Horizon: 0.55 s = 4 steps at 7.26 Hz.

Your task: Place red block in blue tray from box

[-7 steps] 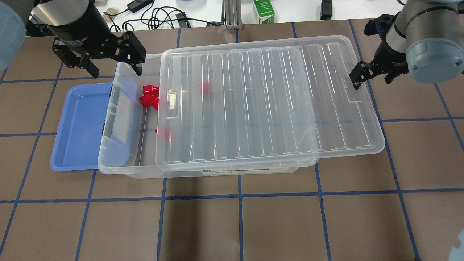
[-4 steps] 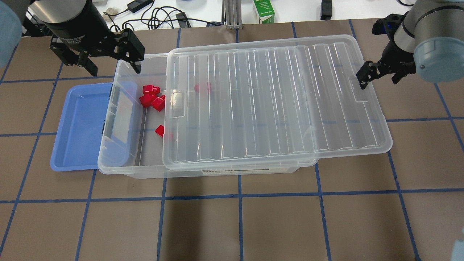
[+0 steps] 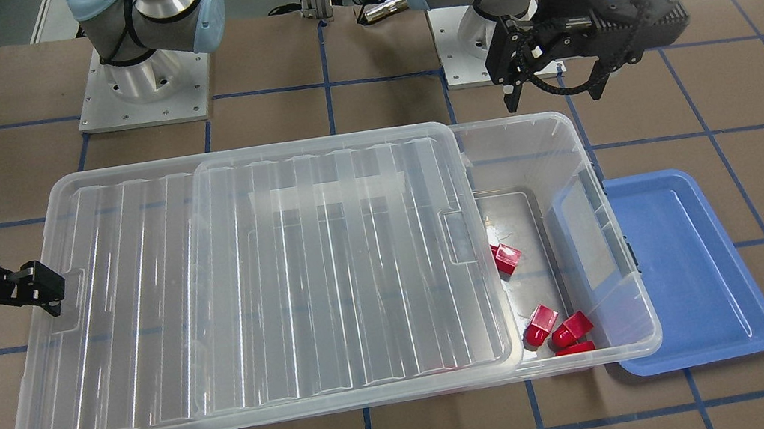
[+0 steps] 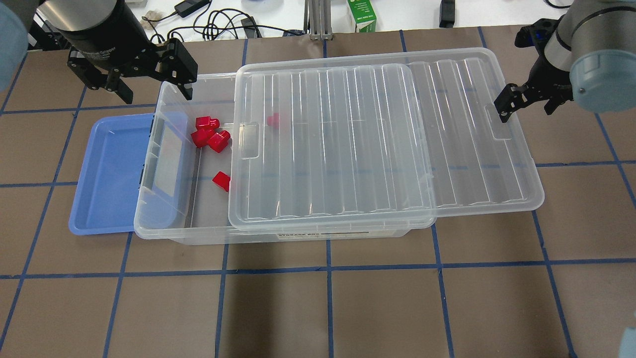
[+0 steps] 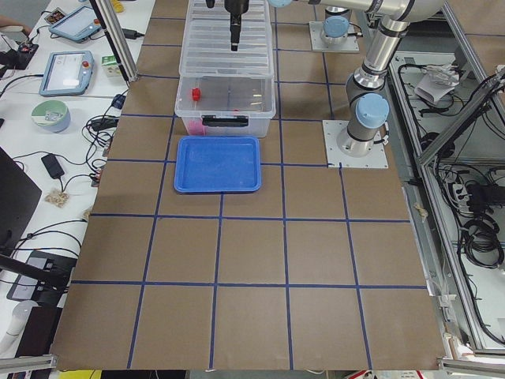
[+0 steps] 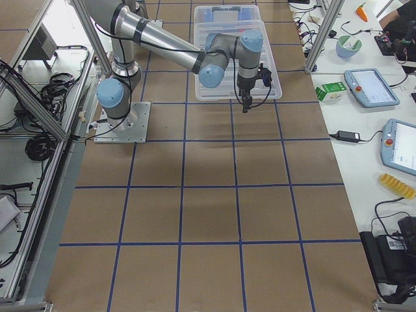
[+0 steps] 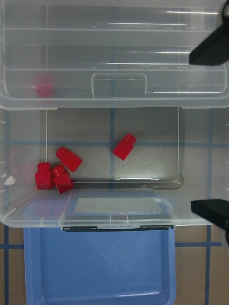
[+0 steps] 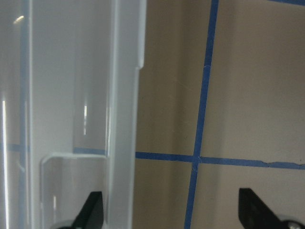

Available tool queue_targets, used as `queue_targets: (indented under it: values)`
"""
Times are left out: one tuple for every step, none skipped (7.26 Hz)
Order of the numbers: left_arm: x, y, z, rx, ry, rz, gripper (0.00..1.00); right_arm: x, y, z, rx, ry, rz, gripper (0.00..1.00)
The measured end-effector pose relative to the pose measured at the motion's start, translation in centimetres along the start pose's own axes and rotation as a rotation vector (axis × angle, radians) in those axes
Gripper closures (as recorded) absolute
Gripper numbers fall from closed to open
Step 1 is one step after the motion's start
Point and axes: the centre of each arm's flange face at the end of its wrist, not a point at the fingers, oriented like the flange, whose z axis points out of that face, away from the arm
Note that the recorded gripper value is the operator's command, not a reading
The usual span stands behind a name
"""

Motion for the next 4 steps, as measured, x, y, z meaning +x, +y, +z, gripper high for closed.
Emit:
queue_targets:
  values:
    - [-0.01, 0.01, -0.02, 0.001, 0.0, 0.0, 0.0, 0.34, 0.07, 0.02, -0.002, 0.003, 0.005, 0.0]
    - [-0.01, 0.04, -0.08, 0.002, 0.0, 0.0, 0.0, 0.82, 0.19, 0.05, -0.005, 0.005, 0.014, 0.0]
    - [-0.02, 0.06, -0.15, 0.004, 0.0, 0.0, 0.0, 1.1, 0.26, 0.06, -0.006, 0.005, 0.019, 0.0]
    - [-0.02, 0.07, -0.18, 0.004, 0.0, 0.0, 0.0, 1.25, 0.28, 0.04, -0.006, 0.006, 0.021, 0.0]
